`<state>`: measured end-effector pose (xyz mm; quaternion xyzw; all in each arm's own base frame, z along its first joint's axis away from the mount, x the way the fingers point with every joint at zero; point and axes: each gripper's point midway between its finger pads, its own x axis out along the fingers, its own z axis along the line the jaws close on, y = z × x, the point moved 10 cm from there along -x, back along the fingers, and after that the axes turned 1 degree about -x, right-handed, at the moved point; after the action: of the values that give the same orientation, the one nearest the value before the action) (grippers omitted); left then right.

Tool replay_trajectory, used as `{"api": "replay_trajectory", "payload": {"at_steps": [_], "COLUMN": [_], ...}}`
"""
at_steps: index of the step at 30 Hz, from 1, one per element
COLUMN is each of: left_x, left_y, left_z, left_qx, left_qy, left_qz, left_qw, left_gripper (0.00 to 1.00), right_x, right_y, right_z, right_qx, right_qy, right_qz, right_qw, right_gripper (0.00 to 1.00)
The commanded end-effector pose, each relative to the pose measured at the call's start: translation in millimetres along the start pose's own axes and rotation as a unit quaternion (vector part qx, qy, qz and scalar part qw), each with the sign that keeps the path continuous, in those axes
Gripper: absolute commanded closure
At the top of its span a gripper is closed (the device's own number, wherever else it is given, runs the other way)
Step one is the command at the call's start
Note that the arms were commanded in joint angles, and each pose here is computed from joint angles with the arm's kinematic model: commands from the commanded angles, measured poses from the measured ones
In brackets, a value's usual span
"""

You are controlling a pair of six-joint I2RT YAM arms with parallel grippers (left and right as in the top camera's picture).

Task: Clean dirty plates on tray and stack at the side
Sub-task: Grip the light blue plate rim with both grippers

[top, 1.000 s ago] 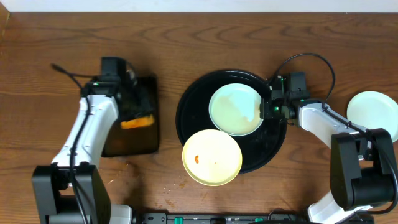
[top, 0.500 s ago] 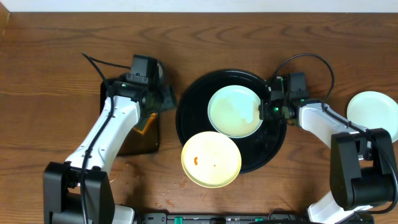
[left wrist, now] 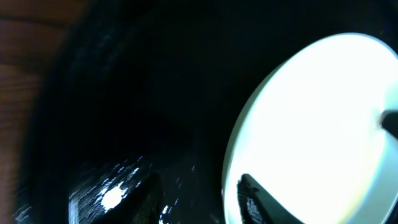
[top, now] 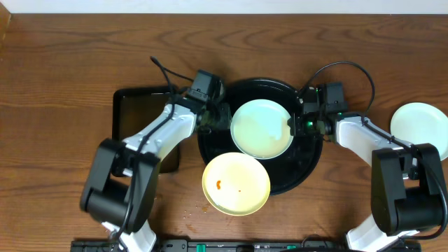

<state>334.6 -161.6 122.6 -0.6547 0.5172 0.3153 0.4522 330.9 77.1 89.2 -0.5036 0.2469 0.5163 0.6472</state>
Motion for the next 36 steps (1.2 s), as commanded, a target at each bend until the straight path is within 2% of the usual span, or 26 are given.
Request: {"api": "replay_trajectory", "payload": {"at_steps": [1,4,7,8,9,17,22,25,31,36], "left_x": [15,25,36,40,43,52,58,58,58,58], "left_y": [3,6,10,11,13,15,18,17,16,16], "left_z": [-5,0,5,7,9,16,19,19,19,18], "left_qx": [-0.001,-0.006,-0.012,-0.013,-0.015,-0.018,-0.021,-0.02,-0.019,-0.018], "left_qy": [0.047,0.038,0.03,0.027,0.025,-0.001,-0.006,-0.004,-0.002,0.0], "left_qz": [0.026,0.039,0.054,0.06,0.064,0.066,0.075,0.073,0.069,0.069], "left_qw": [0.999,0.999,0.998,0.998,0.998,0.998,0.997,0.997,0.997,0.997], "left_gripper": [0.61,0.69,0.81,0.9,0.92,0.92,0.92,0.92,0.92,0.92], "right_x": [5,5,5,5,5,5,0,-5,-11,-4], "right_y": [7,7,7,7,7,7,11,15,20,21], "right_z": [2,2,3,3,3,3,-4,-12,-15,-12], "right_qx": [-0.006,-0.006,-0.006,-0.006,-0.006,-0.005,0.005,0.017,0.023,0.02], "right_qy": [-0.015,-0.017,-0.026,-0.026,-0.026,-0.037,-0.064,-0.082,-0.158,-0.176], "right_qz": [0.016,0.016,0.016,0.017,0.016,0.019,0.031,0.04,0.048,0.051], "right_qw": [1.0,1.0,0.999,1.0,1.0,0.999,0.997,0.996,0.986,0.983], "right_gripper": [0.99,0.99,0.99,0.99,0.99,0.99,0.83,0.78,0.76,0.76]}}
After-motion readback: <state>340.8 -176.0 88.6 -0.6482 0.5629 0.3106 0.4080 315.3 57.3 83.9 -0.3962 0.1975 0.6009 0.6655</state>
